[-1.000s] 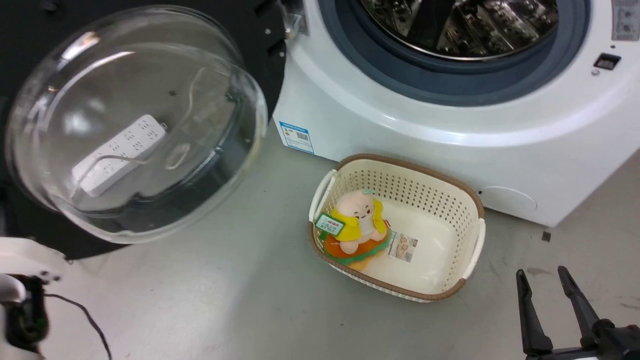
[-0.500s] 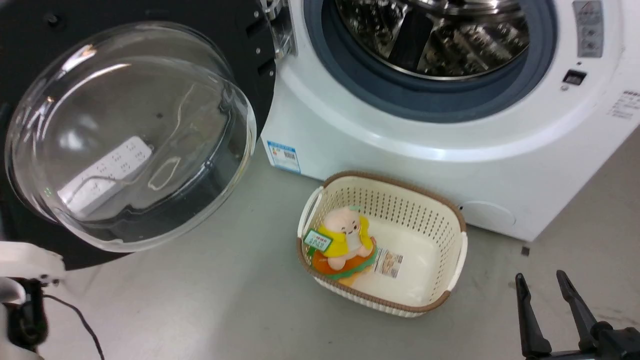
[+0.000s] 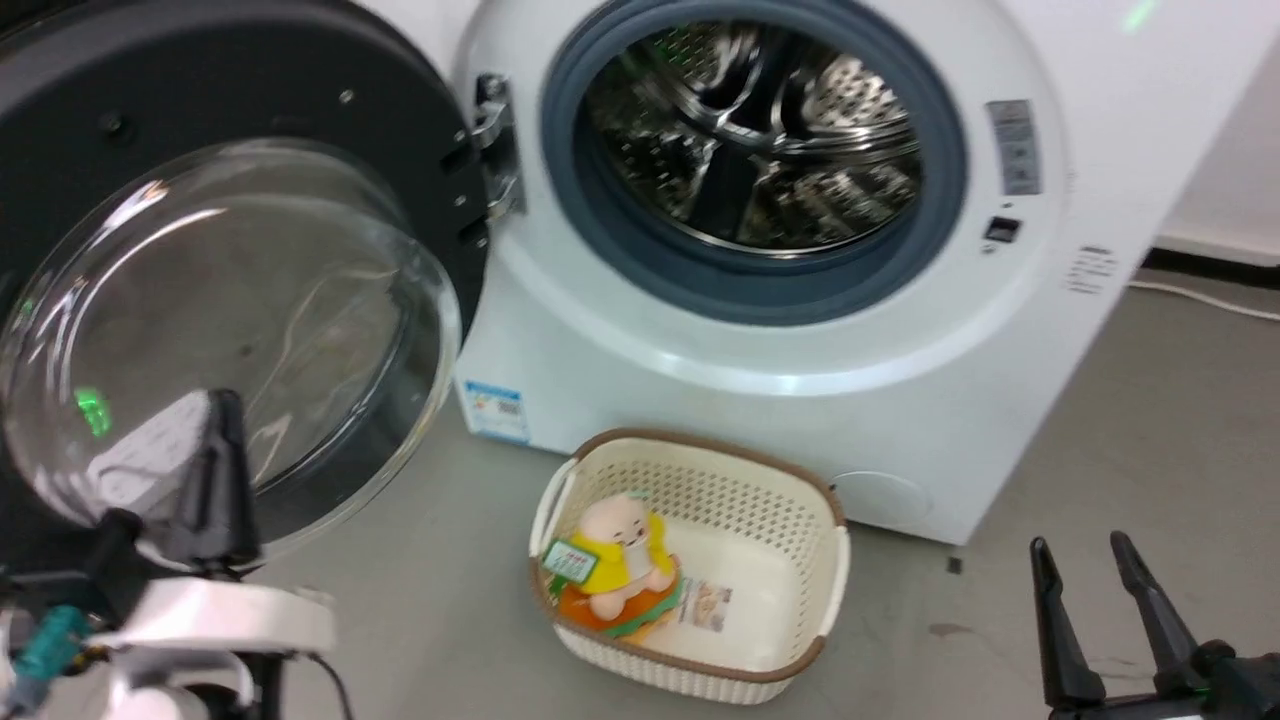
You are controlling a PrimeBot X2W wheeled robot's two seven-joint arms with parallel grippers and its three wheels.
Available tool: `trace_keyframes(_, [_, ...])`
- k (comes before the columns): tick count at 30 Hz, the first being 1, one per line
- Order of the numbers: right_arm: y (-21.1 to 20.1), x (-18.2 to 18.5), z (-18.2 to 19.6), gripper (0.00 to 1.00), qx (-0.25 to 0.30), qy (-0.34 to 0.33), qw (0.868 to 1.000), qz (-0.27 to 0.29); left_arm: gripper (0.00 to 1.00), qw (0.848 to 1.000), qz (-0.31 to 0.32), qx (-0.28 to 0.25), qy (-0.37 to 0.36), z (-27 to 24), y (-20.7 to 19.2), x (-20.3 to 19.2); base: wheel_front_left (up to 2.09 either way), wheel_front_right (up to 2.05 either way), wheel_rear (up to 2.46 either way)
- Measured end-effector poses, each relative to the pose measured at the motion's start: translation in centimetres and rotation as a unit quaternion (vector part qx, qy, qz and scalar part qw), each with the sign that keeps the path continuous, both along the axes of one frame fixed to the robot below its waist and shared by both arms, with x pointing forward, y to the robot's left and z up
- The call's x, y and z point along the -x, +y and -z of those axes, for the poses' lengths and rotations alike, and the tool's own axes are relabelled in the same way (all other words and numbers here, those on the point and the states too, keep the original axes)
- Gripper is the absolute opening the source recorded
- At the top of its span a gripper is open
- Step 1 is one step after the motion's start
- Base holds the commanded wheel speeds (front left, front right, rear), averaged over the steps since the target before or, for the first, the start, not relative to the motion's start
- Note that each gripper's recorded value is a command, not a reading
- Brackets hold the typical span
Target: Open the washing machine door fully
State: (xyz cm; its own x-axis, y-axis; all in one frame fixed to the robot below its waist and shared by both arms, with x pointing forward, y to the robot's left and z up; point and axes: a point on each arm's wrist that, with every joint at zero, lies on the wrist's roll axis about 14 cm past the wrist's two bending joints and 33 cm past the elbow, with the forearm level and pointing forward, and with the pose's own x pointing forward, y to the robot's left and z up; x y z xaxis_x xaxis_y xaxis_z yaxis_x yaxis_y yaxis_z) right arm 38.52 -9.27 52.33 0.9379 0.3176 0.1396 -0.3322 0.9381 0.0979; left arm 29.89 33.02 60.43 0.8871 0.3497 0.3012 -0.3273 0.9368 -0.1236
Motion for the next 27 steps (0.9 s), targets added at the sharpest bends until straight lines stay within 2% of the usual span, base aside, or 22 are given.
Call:
trace_keyframes(10, [-3.9, 2.0, -3.2, 1.0, -0.011, -0.048, 0.997, 0.058, 0.0, 0.994, 0.104, 0.025, 0.008, 1.6, -8.2, -1.2, 0.0, 0.0, 0.0])
trace_keyframes(21, [-6.5, 3.4, -3.0, 1.0, -0.008, -0.046, 0.994, 0.096, 0.0, 0.98, 0.183, 0.033, 0.066, 6.3, -14.4, -2.2, 0.0, 0.0, 0.0])
trace_keyframes(22, [-6.6, 3.5, -2.9, 1.0, -0.008, -0.044, 0.994, 0.098, 0.2, 0.979, 0.188, 0.035, 0.073, 6.8, -14.8, -2.2, 0.0, 0.0, 0.0])
trace_keyframes(23, [-6.7, 3.5, -2.9, 1.0, -0.008, -0.043, 0.994, 0.099, 1.0, 0.977, 0.192, 0.031, 0.082, 7.4, -15.2, -2.1, 0.0, 0.0, 0.0])
trace_keyframes(27, [-6.8, 3.6, -2.8, 1.0, -0.008, -0.042, 0.994, 0.101, 1.0, 0.975, 0.201, 0.019, 0.098, 8.5, -16.0, -2.1, 0.0, 0.0, 0.0])
